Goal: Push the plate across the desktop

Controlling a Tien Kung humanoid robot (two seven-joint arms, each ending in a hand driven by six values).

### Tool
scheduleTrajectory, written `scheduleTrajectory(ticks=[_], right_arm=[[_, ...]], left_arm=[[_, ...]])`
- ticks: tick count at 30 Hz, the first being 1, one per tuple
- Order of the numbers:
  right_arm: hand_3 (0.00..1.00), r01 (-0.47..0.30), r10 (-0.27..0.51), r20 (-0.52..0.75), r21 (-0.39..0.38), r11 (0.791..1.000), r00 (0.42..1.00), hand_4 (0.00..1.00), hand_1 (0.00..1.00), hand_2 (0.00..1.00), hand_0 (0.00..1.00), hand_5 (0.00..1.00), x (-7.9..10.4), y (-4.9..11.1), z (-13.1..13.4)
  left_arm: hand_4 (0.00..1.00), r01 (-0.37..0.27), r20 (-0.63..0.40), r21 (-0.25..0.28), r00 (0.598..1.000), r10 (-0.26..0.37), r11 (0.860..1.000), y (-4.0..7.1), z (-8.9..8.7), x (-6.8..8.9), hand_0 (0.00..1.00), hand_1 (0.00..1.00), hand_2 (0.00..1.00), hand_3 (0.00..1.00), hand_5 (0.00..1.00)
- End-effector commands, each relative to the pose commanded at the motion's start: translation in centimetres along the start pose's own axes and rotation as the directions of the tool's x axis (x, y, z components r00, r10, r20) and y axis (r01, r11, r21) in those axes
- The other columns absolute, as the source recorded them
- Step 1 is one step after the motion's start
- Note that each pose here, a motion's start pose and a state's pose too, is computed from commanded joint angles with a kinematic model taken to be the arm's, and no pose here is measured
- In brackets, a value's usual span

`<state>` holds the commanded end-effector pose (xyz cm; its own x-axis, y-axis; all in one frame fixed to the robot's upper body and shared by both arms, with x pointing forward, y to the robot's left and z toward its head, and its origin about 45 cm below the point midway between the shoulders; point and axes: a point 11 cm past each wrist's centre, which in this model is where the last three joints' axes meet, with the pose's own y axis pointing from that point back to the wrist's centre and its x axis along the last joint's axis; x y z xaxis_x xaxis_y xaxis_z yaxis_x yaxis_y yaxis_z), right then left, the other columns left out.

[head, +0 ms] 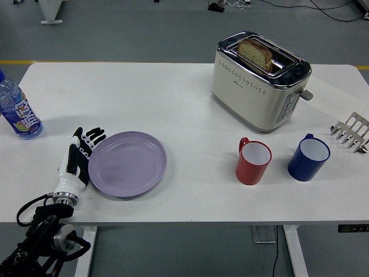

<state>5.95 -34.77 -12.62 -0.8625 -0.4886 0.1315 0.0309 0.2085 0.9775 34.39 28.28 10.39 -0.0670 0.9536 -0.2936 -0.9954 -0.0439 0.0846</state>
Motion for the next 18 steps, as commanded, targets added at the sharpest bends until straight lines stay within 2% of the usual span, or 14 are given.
scheduleTrajectory(ticks=[18], right_arm=[[0.622, 0.001, -0.001, -0.005, 0.002, 1.0, 1.0, 0.399, 0.475, 0.615, 0.568, 0.57, -0.1, 0.0, -0.1]], left_arm=[[0.538, 0.089, 0.01, 0.037, 0.996, -0.09, 0.995, 0.3, -1.1, -3.0, 0.785, 0.769, 0.738, 0.617, 0.998]])
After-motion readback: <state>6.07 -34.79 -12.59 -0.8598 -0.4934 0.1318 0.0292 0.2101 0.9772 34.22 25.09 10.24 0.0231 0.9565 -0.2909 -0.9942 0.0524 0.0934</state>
